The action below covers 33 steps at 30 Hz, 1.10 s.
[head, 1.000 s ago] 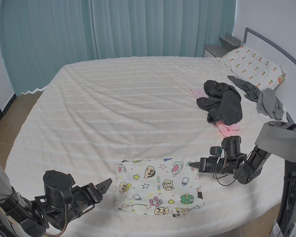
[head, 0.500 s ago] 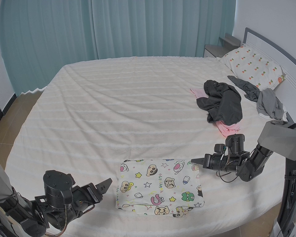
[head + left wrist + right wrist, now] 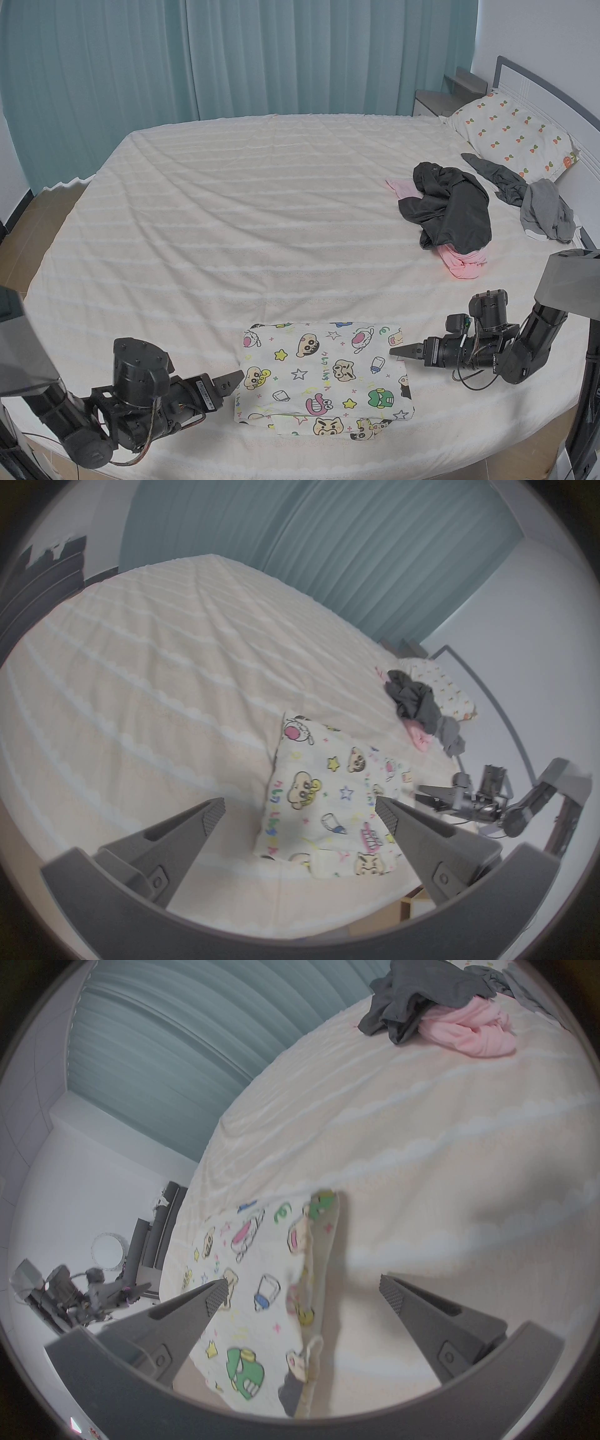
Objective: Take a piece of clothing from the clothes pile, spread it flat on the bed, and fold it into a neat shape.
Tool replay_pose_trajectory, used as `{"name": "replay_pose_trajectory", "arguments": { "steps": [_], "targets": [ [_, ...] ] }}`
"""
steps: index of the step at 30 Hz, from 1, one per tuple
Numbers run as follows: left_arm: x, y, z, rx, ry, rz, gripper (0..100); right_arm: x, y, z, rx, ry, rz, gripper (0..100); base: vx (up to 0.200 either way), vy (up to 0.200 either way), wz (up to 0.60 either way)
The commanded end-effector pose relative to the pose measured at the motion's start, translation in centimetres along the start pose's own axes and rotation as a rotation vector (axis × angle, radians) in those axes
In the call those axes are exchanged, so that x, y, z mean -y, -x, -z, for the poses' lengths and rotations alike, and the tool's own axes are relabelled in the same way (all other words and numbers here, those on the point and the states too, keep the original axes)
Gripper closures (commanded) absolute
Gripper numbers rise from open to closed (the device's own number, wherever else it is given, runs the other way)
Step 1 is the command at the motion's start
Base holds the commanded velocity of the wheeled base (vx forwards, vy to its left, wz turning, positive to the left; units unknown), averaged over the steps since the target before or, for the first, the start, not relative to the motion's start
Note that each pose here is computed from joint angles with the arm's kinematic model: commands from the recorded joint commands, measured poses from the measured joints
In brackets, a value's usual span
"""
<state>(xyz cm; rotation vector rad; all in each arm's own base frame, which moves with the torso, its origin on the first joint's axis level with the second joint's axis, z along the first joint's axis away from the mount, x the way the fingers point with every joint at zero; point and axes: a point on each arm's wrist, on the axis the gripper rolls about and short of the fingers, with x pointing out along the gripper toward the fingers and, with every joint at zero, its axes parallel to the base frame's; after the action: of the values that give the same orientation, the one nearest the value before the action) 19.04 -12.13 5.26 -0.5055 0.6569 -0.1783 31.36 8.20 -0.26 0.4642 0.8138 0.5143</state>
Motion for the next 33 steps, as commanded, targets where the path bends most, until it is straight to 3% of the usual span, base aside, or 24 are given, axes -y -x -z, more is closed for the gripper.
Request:
{"name": "replay_pose_trajectory", "arguments": {
  "steps": [1, 3, 12, 20, 31, 32, 33],
  "targets": [
    [-3.0, -5.7, -0.7, -0.079, -0.051, -0.101, 0, -0.3, 1.2, 2.9, -0.095, 0.007, 0.008, 0, 0.0, 0.0, 0.0],
    [-4.2, -7.7, -0.6, -0.12, -0.07, -0.103, 0, -0.5, 1.0, 3.2, -0.108, 0.01, 0.004, 0, 0.0, 0.0, 0.0],
    [-4.3, -12.1, -0.7, -0.123, -0.061, -0.065, 0, -1.4, -0.2, 3.8, -0.145, 0.022, -0.019, 0, 0.0, 0.0, 0.0],
    [-2.0, -13.8, -1.1, -0.125, 0.016, 0.066, 0, -2.3, -1.4, 3.8, -0.157, 0.023, -0.05, 0, 0.0, 0.0, 0.0],
    [-0.6, -13.8, -0.4, -0.149, -0.001, 0.119, 0, -3.8, -2.7, 4.0, -0.171, 0.033, -0.084, 0, 0.0, 0.0, 0.0],
    [-0.4, -13.7, -0.4, -0.149, -0.002, 0.123, 0, -4.0, -2.9, 3.9, -0.176, 0.035, -0.086, 100, 0.0, 0.0, 0.0],
    [-0.2, -13.6, -0.2, -0.154, 0.008, 0.129, 100, -4.1, -3.1, 3.7, -0.187, 0.032, -0.084, 100, 0.0, 0.0, 0.0]
  ]
}}
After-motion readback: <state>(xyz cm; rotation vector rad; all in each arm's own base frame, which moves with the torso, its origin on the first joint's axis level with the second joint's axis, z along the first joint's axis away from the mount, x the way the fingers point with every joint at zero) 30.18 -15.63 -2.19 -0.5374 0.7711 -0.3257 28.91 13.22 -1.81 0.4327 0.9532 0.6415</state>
